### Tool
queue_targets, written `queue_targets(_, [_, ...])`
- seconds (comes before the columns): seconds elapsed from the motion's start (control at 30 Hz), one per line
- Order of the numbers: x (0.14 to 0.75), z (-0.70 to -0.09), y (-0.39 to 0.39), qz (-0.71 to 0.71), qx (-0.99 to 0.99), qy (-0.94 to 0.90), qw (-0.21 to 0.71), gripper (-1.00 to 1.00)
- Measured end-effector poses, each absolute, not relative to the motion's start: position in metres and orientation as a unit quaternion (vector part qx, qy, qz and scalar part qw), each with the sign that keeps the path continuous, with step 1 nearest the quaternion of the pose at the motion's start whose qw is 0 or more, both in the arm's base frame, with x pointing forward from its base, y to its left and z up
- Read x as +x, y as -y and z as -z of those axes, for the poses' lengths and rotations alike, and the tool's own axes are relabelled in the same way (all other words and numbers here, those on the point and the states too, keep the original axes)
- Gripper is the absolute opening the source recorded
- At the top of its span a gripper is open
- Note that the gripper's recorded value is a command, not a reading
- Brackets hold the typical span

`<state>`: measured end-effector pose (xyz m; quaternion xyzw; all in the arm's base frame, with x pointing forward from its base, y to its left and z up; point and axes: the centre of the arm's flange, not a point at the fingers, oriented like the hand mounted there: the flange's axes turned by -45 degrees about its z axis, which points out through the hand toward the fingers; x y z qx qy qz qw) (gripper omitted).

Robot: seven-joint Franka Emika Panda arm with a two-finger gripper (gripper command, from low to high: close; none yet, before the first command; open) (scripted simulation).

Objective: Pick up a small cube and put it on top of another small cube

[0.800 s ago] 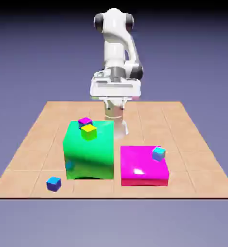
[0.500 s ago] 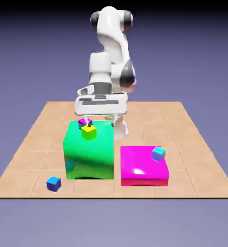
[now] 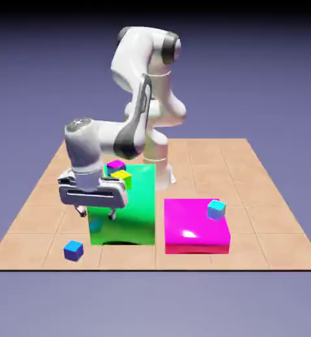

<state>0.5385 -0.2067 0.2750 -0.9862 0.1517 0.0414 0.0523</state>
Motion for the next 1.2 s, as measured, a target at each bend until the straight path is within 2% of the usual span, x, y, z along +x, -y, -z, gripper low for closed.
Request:
queue_targets(0.57, [0.555,-0.171,0.299,-0.245,-0.951,-0.184,0.048,0.0])
queue_targets(0.67, [0.533,-0.109,0.29,-0.245,-0.951,-0.184,0.048,0.0])
queue_targets(0.7, [0.533,-0.108,0.29,-0.245,-0.951,-0.184,0.048,-1.0])
queue_targets(0.77, [0.533,-0.108,0.29,-0.245,-0.951,-0.184,0.048,-1.0])
queue_targets(0.87, [0.555,-0.17,0.298,-0.245,-0.951,-0.185,0.049,-1.0])
queue_targets(0.9, [0.571,-0.178,0.266,-0.246,-0.955,-0.158,0.055,-1.0])
queue_targets(1.2, [0.558,-0.263,0.193,-0.258,-0.951,-0.133,0.103,-1.0])
